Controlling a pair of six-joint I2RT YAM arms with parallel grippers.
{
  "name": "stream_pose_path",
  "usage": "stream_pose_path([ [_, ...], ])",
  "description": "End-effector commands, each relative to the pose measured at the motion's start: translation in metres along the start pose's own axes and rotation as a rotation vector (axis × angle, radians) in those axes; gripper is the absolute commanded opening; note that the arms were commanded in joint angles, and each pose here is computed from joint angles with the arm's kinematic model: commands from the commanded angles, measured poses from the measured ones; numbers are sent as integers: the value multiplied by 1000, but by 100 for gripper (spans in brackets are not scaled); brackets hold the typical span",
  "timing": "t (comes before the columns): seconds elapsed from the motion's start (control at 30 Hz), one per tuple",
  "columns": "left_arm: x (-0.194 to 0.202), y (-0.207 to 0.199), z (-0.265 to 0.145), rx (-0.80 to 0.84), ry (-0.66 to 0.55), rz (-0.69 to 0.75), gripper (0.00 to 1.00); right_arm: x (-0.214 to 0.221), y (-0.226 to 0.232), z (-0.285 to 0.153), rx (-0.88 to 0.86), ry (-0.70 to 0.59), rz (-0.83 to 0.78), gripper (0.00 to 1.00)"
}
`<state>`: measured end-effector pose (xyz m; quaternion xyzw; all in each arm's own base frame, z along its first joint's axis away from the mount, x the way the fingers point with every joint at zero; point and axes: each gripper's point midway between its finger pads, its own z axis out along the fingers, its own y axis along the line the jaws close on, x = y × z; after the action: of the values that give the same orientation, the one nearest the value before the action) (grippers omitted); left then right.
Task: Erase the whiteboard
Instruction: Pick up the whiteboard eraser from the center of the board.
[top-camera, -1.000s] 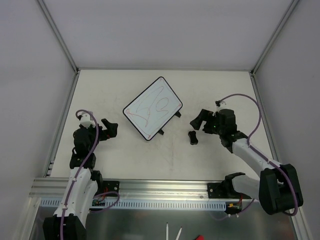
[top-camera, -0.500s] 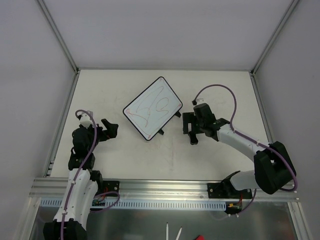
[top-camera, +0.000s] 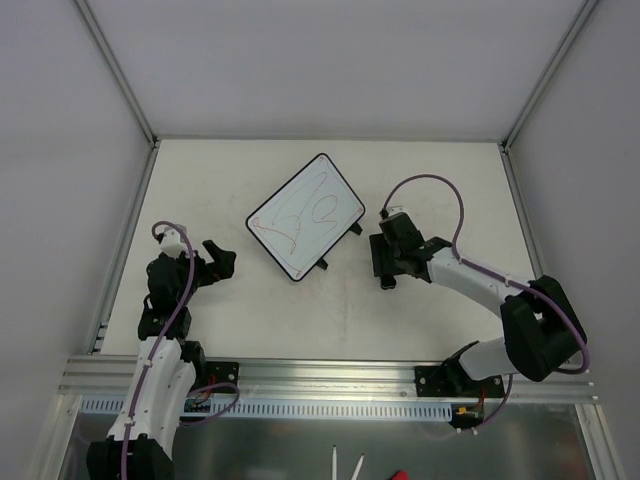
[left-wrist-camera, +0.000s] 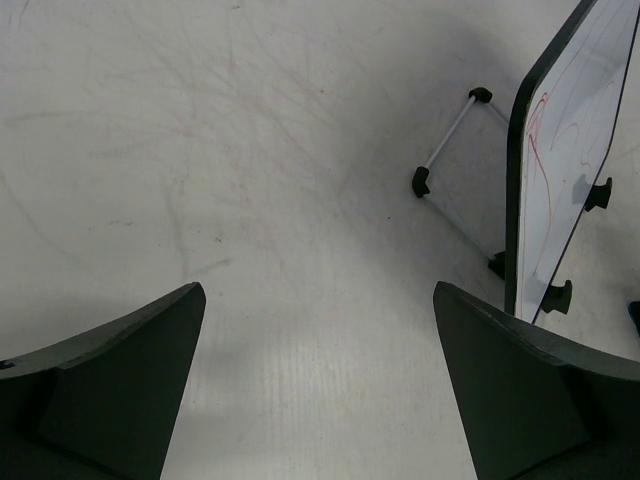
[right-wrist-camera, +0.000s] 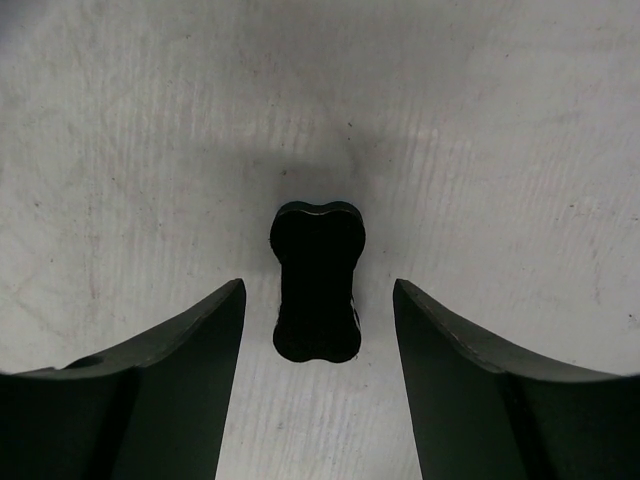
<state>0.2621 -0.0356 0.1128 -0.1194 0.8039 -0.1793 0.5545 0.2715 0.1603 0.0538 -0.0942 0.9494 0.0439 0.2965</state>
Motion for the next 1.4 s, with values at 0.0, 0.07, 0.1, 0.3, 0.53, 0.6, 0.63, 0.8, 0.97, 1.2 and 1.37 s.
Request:
stream_pose_path([
  [0.0,-5,-1,1,-6,-14,-10,99,9,-2,7,21,38,-30,64],
  [0.07,-4,-1,1,-7,-15,-11,99,12,-2,10,20,54,-35,63],
  [0.1,-5,-1,1,-6,-17,-11,99,14,-2,11,21,58,-37,63],
  [0.3,-5,0,1,-10,-24,-10,99,19,-2,15,27,80,-36,62],
  [0.53,-5,0,1,-12,-22,-12,99,21,-1,19,29,94,-34,49],
  [0.6,-5,0,1,-14,-21,-12,99,23,0,21,31,102,-36,49],
  [0.63,-5,0,1,-13,-19,-14,99,22,0,21,31,102,-38,49],
  [0.8,-4,0,1,-14,-17,-14,99,21,0,20,41,93,-46,49],
  [0.97,-4,0,1,-13,-17,-14,99,16,2,17,53,70,-69,49],
  [1.2,-4,1,2,-15,-15,-15,99,14,2,17,65,64,-84,45],
  [1.37,-4,1,2,-14,-14,-15,99,11,0,15,89,51,-98,45],
])
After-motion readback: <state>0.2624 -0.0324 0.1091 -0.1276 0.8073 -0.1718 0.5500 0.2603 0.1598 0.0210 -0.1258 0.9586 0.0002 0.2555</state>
